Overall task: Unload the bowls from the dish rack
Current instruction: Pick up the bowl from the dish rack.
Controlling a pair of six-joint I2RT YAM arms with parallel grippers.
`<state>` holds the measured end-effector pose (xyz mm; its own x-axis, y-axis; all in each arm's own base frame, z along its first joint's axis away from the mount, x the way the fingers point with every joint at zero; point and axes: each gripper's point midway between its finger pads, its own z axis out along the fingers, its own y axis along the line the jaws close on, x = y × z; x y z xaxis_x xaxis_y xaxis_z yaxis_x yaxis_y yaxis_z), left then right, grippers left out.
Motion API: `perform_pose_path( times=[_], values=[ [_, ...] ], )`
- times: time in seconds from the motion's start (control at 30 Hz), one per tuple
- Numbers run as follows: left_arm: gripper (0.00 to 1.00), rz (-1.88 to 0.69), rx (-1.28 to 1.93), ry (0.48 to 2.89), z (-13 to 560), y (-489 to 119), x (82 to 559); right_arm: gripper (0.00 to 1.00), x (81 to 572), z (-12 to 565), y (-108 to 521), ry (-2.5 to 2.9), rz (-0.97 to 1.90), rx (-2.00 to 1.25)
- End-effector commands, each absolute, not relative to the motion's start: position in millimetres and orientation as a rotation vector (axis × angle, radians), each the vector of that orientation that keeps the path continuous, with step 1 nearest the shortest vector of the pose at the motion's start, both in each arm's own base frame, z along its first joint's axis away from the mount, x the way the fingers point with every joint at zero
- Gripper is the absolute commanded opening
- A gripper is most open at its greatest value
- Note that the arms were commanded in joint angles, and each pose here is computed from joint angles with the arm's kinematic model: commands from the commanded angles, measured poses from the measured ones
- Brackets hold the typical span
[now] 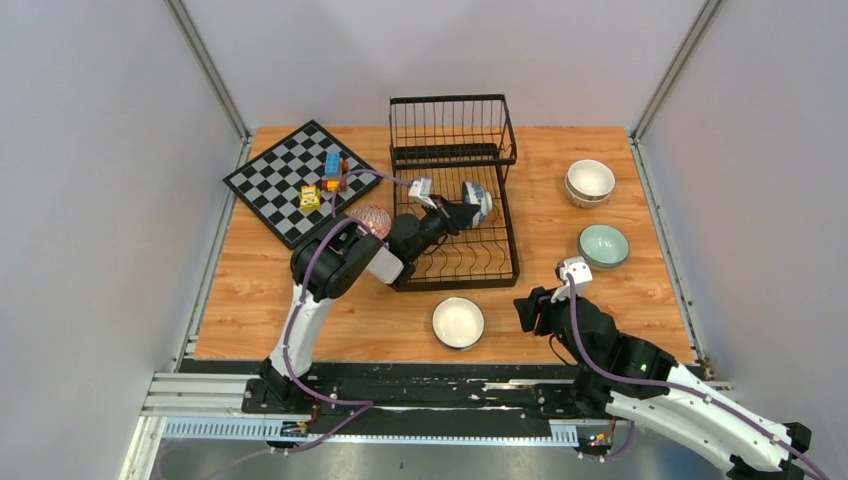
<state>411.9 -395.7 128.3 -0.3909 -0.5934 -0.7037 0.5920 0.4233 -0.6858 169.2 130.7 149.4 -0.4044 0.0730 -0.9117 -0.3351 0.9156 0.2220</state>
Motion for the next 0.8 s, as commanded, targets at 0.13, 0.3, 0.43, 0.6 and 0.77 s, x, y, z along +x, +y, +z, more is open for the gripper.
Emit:
perform_pose_path(
  times=[0.13, 0.3, 0.43, 0.6, 0.77],
  values=[
    [0.0, -1.411, 0.067, 1.245, 207.4, -396.3, 395.9, 0.52, 171.7, 152.1, 126.2, 1.932, 0.431, -0.17],
    [0.0, -1.443, 0.076, 1.212, 224.1, -397.9, 392.6, 0.52, 171.5, 151.3, 126.1, 1.935, 0.435, -0.163],
    [0.0, -1.471, 0.094, 1.181, 239.4, -399.8, 388.3, 0.52, 171.4, 152.1, 126.2, 1.934, 0.44, -0.157],
    [0.0, -1.483, 0.109, 1.149, 253.7, -399.4, 384.8, 0.52, 171.3, 152.8, 126.0, 1.933, 0.443, -0.152],
    [0.0, -1.476, 0.107, 1.157, 252.4, -397.0, 382.8, 0.52, 170.7, 153.1, 125.3, 1.934, 0.444, -0.15]
  ],
)
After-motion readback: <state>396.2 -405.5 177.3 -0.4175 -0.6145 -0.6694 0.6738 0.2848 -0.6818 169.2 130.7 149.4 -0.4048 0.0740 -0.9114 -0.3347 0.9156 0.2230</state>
